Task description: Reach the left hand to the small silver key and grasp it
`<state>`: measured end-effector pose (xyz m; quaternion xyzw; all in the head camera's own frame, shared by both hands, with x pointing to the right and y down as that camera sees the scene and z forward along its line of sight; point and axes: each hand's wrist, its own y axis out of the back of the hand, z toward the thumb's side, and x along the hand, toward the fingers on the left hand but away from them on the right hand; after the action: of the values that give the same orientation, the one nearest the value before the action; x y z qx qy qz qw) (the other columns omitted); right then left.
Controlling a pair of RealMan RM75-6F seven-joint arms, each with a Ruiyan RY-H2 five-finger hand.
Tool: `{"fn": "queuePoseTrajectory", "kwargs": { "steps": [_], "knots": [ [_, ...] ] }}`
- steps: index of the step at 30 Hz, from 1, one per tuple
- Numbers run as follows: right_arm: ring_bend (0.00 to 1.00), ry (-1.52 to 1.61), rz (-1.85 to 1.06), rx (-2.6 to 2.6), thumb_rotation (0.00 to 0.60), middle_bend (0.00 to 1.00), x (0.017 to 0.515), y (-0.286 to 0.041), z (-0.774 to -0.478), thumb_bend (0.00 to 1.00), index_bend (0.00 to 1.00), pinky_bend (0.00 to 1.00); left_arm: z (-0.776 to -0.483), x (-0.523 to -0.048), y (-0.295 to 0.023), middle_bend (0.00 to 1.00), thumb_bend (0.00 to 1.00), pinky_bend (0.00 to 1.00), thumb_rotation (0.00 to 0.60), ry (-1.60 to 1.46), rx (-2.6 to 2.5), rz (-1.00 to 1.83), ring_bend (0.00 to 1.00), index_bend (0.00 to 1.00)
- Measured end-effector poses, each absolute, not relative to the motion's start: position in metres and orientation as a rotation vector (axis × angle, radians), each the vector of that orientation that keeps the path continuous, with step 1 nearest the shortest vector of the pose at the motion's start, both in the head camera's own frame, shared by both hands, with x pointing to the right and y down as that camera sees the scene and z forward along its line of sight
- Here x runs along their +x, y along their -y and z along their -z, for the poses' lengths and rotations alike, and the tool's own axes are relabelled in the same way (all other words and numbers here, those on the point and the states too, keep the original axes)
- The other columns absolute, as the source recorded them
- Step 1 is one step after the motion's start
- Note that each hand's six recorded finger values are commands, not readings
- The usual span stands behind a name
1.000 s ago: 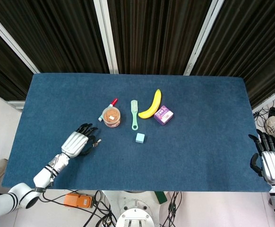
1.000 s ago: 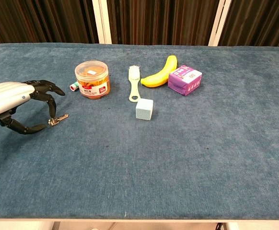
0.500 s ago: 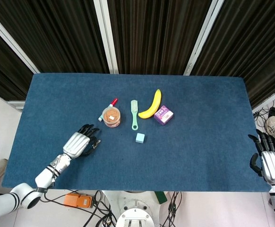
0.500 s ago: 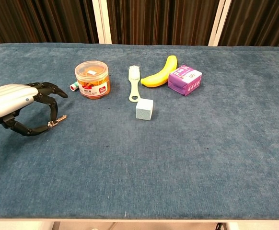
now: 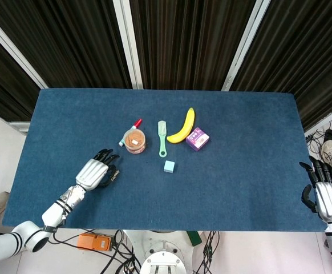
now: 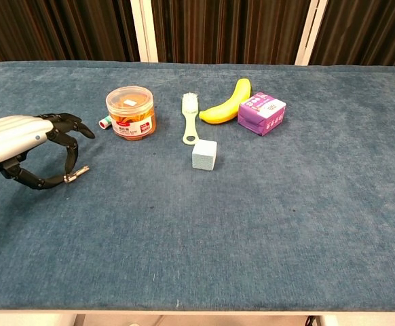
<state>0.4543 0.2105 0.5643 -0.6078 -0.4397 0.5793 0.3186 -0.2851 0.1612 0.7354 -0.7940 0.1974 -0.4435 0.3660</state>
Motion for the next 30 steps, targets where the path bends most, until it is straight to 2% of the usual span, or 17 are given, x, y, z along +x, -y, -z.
{"fn": "queuePoseTrajectory", "kwargs": {
  "steps": [18,23,30],
  "knots": [
    [0.05,1.163,-1.523,-1.603,0.6,0.07,0.455,-0.21,-0.564,1.0,0.21,0.0,-0.721,-0.278,-0.154,0.19,0.57,0.07,0.6,-0.544,-2.044,1.135,0.0,0.63],
    [0.05,1.169,-1.523,-1.603,0.6,0.07,0.455,-0.21,-0.564,1.0,0.21,0.0,-0.708,-0.272,-0.147,0.19,0.57,0.07,0.6,-0.539,-2.019,1.107,0.0,0.63],
    [0.05,1.175,-1.521,-1.604,0.6,0.07,0.456,-0.21,-0.563,1.0,0.21,0.0,-0.668,-0.256,-0.126,0.2,0.57,0.08,0.6,-0.54,-1.95,1.038,0.0,0.64]
  ]
}}
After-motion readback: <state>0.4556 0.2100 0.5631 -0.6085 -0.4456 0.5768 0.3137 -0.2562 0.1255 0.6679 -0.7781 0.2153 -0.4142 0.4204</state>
